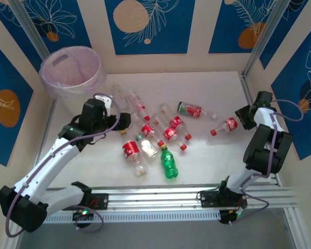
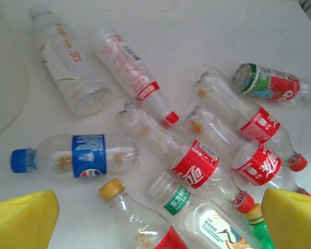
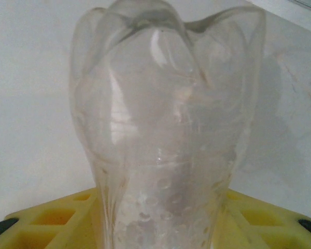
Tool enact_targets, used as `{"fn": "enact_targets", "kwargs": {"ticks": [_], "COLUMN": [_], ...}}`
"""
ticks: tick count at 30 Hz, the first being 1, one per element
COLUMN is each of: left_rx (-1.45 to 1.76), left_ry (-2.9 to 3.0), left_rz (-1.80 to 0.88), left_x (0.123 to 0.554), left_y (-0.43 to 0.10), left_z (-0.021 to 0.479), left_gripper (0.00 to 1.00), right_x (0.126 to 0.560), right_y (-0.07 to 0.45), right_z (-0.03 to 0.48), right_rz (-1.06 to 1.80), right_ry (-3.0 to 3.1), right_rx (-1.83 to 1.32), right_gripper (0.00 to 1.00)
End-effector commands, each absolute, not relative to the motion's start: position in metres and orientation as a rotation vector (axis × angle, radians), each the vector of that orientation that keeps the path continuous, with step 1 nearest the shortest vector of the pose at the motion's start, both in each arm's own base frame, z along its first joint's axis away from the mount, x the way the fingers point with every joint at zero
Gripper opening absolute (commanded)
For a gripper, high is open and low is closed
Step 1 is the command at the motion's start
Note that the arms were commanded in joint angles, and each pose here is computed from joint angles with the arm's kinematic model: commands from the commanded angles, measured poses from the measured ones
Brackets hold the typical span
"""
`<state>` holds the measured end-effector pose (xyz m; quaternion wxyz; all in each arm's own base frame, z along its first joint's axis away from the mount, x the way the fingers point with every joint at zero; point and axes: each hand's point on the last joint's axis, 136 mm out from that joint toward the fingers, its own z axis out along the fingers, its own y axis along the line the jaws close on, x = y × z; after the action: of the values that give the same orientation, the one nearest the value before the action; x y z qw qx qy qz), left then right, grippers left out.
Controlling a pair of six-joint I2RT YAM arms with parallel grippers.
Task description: Put the plastic bottles in the bin
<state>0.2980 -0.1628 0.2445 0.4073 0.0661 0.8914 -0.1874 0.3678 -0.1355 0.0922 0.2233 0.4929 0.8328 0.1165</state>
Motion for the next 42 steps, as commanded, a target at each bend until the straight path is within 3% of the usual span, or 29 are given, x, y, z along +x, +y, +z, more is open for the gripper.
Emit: {"fn": "enact_targets", "kwargs": {"ticks": [1, 8, 13, 21, 31, 38, 42], "left_rx": [0.199, 0.377, 0.490, 0.585, 0.604, 0.630, 0.623], "left_ry": [2.184, 2.117, 2.062, 2.083, 2.136, 2.191, 2.200], "left_rz": [-0.617, -0.929, -1.118, -1.300, -1.378, -1.367, -1.364], "left_x": [0.300, 0.299, 0.294, 0.280, 0.277, 0.278, 0.281], "left_y": [-0.194, -0.271, -0.317, -0.361, -0.379, -0.385, -0.388], "left_z": [0.272, 0.292, 0.296, 0.274, 0.256, 0.239, 0.235], "left_gripper": [1.00, 1.00, 1.00, 1.00, 0.90, 0.92, 0.85], "right_x": [0.357, 0.343, 0.332, 0.335, 0.337, 0.335, 0.334], "right_y": [-0.107, 0.015, 0.100, 0.186, 0.216, 0.225, 0.231], "right_z": [0.126, 0.191, 0.205, 0.225, 0.243, 0.250, 0.252], "right_rz": [0.422, 0.579, 0.697, 0.975, 1.078, 1.142, 1.156], "right_ry": [2.305, 2.389, 2.414, 2.354, 2.307, 2.285, 2.283], "right_rx": [1.235, 0.741, 0.494, 0.217, 0.099, 0.061, 0.033], "right_gripper": [0.53, 0.53, 0.53, 0.51, 0.51, 0.52, 0.52]}}
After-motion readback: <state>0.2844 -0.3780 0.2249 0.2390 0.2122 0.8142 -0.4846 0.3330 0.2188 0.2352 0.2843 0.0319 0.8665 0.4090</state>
